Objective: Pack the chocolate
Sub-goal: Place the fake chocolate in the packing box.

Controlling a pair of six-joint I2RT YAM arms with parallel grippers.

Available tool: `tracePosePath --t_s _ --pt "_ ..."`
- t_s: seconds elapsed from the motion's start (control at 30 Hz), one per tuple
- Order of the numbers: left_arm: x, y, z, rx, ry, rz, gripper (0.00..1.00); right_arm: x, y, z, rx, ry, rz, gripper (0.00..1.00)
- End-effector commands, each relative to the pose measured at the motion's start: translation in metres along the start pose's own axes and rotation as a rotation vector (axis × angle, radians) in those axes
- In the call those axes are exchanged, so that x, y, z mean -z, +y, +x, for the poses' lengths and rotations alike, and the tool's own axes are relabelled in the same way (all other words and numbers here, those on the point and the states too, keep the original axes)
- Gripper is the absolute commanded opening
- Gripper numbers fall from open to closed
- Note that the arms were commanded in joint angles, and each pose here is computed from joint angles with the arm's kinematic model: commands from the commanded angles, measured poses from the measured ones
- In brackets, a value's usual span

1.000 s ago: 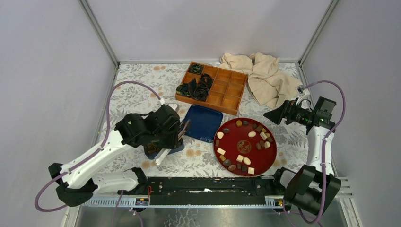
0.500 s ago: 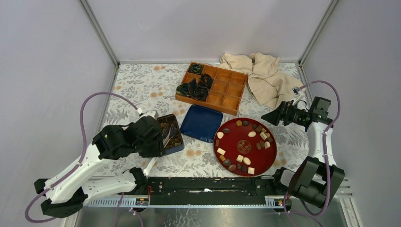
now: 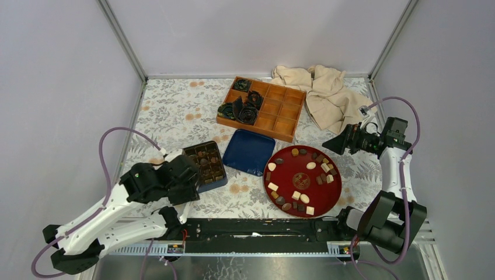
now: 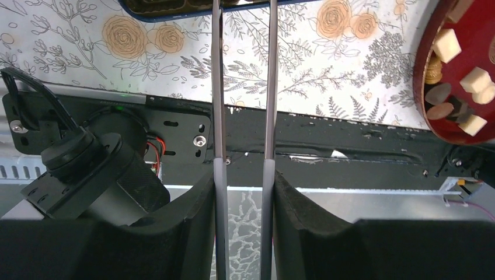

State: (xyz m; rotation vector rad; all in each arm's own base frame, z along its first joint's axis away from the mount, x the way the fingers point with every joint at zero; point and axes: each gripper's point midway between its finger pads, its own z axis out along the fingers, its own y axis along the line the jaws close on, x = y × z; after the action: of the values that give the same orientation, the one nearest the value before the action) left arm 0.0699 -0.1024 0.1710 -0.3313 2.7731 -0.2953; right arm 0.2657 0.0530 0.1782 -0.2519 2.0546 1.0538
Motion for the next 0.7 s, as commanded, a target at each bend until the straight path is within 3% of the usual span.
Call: tracePosePath --t_s 0.0,0.43,0.67 --pt "-0.007 -0.001 -0.012 0.057 -0.046 -0.057 0.0 0.002 0.01 -0.011 0.055 -0.006 -0.028 1.0" --pt "-0.02 0.014 -0.025 0.022 -0.058 -0.183 0.0 0.003 0.013 -0.011 0.06 -0.007 -0.036 1.0" --pt "-0.027 0.013 -0.024 -0.006 -0.013 -0.222 0.08 0.003 0.012 -0.011 0.064 -0.006 -0.031 1.0"
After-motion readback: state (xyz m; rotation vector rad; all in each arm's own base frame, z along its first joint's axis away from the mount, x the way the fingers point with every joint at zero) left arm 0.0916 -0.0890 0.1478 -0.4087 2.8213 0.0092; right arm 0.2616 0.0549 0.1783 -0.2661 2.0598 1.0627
